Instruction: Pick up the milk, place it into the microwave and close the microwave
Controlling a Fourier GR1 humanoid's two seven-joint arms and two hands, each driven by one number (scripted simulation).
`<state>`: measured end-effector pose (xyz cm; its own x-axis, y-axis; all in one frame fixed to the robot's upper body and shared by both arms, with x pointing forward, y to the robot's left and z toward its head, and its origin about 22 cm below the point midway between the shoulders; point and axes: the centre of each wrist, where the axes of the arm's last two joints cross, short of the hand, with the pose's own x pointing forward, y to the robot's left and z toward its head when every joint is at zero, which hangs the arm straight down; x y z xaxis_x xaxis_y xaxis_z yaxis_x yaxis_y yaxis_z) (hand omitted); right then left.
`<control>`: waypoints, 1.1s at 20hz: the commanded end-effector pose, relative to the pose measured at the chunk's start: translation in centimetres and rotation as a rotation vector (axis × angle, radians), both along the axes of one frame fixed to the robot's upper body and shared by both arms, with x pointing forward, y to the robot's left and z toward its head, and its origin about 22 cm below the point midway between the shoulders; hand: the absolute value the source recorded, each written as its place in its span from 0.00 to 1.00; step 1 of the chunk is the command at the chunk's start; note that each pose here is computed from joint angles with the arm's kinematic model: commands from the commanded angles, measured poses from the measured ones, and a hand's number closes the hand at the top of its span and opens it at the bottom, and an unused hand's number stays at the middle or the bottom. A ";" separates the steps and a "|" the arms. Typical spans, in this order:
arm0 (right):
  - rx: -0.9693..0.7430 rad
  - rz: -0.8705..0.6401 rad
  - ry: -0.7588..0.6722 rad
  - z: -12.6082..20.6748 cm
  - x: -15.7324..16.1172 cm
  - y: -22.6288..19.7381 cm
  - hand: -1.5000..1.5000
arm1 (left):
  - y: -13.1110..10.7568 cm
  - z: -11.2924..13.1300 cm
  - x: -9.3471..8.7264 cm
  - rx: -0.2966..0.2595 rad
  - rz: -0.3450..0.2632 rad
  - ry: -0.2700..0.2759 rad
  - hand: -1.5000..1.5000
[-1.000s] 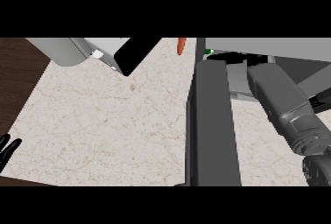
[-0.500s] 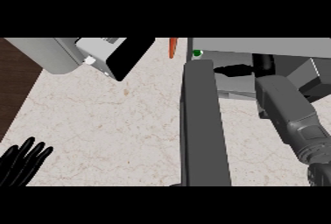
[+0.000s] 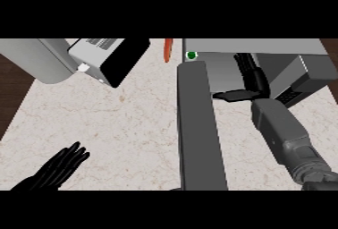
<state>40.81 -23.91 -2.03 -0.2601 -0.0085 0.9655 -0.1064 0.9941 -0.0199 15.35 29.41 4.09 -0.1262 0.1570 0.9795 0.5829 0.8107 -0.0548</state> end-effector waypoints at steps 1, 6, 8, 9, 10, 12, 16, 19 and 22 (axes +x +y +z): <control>0.108 0.054 0.033 -3.5 -2.4 1.0 0.00 | -1.0 -1.9 0.5 0.035 -0.035 0.006 0.00; 0.124 0.067 0.049 -6.8 -5.4 1.0 0.00 | -2.3 -1.4 3.5 0.077 -0.025 -0.014 0.00; 0.095 0.109 0.096 -8.4 -7.0 0.6 0.00 | -3.0 -1.3 3.6 0.093 -0.026 -0.009 0.00; 0.083 0.078 0.116 -9.5 -8.5 -1.0 0.00 | -3.9 -1.7 2.5 0.087 -0.055 -0.008 1.00; 0.066 0.045 0.108 -9.8 -8.9 -0.6 0.00 | -4.9 -2.7 4.5 0.091 -0.031 -0.002 1.00; 0.056 0.049 0.138 -11.7 -11.7 -2.5 0.00 | -5.3 -3.2 4.1 0.101 -0.044 0.020 1.00; 0.037 0.020 0.142 -13.3 -15.0 -4.3 0.00 | -6.9 -4.3 6.0 0.158 -0.041 0.006 1.00; 0.022 -0.039 0.126 -13.1 -16.4 -6.5 0.00 | -7.2 -4.2 7.4 0.198 -0.061 -0.008 1.00; 0.045 -0.073 0.129 -13.4 -19.8 -9.9 0.00 | -9.6 -5.2 8.3 0.240 -0.134 -0.010 1.00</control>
<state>24.35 -30.58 -15.14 -0.1063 -0.0099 0.9943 -0.0490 0.9988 0.0047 22.36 21.54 -0.33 -0.1223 -0.0150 0.9924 0.6466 0.7574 0.0912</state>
